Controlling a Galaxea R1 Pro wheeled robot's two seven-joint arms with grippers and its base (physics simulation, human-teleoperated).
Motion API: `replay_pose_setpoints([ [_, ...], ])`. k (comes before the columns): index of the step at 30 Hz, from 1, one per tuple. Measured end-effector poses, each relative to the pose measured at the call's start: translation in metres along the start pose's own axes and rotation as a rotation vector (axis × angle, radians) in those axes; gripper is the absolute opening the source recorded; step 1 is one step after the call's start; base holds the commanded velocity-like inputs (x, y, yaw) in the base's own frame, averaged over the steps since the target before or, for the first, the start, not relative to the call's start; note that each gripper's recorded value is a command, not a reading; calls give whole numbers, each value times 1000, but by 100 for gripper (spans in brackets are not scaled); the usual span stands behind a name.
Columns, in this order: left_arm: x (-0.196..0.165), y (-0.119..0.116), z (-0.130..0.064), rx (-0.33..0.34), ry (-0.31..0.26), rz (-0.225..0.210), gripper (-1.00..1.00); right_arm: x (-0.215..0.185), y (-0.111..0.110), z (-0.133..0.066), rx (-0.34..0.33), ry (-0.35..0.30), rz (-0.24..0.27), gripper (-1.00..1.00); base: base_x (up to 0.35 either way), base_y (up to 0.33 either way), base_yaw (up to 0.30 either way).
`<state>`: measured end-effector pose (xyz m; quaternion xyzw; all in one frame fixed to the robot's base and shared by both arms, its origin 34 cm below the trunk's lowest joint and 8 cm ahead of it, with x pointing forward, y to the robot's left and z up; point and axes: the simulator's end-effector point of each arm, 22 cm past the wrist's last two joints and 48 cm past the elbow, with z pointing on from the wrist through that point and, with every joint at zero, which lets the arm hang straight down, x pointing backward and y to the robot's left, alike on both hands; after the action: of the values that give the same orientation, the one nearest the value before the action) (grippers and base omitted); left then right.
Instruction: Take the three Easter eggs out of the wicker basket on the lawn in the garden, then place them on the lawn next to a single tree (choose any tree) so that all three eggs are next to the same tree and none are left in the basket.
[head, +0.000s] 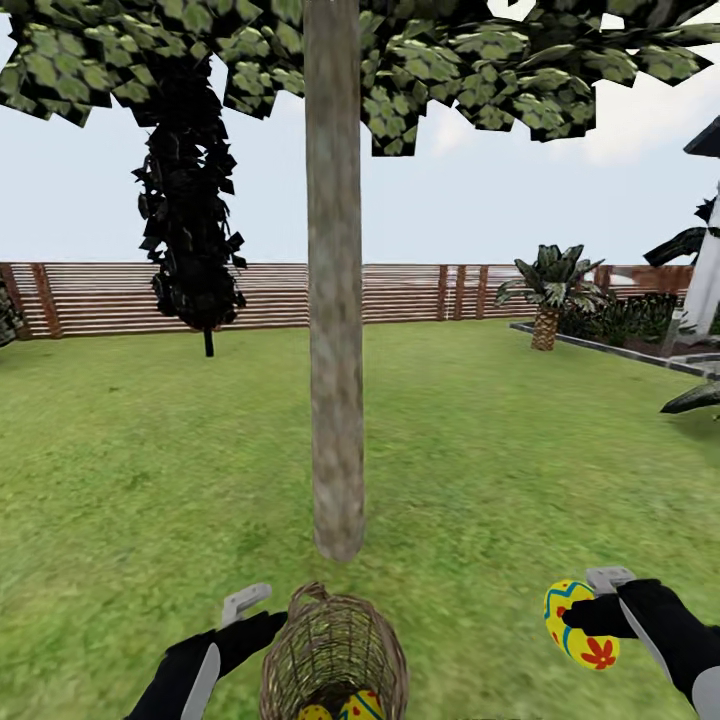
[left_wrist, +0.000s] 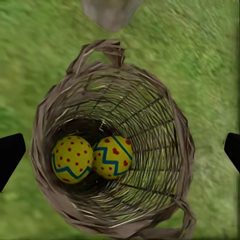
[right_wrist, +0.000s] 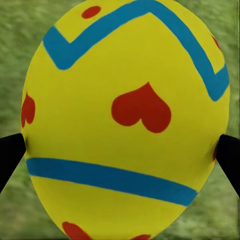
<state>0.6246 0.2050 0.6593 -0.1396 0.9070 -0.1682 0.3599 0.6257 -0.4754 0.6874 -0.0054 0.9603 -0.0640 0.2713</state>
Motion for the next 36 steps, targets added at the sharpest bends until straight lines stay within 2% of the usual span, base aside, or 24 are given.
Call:
replay_pose_setpoints([
  [4, -2, 1, -1, -4, -5, 2, 100, -1, 5, 1, -5, -1, -3, -100, 0, 0, -102],
  [5, -4, 10, -2, -35, -8, 8, 100, -1, 5, 1, -5, -1, -3, -100, 0, 0, -11],
  [6, -6, 24, -3, -96, -7, 15, 100, -1, 6, 1, -6, -1, -3, -100, 0, 0, -2],
  [7, -7, 54, -9, -208, -1, 19, 100, -1, 7, 1, -8, 0, -2, -100, 0, 0, 0],
  [8, 11, 80, -18, -268, 117, 17, 100, -1, 9, 1, -11, 0, -3, -100, 0, 0, 0],
  [10, 12, 86, -22, -276, 145, 15, 100, -1, 9, 1, -11, 0, -2, -100, 0, 0, 0],
  [17, 17, 86, -25, -278, 179, 10, 100, -1, 6, 0, -7, 0, -2, -100, 0, 0, 0],
  [23, 16, 86, -25, -282, 174, 12, 100, -1, 6, 0, -7, 1, -2, -100, 9, -21, 0],
  [36, 19, 83, -23, -279, 177, 15, 100, 0, 1, -1, 0, 1, 1, -100, 79, -196, 0],
])
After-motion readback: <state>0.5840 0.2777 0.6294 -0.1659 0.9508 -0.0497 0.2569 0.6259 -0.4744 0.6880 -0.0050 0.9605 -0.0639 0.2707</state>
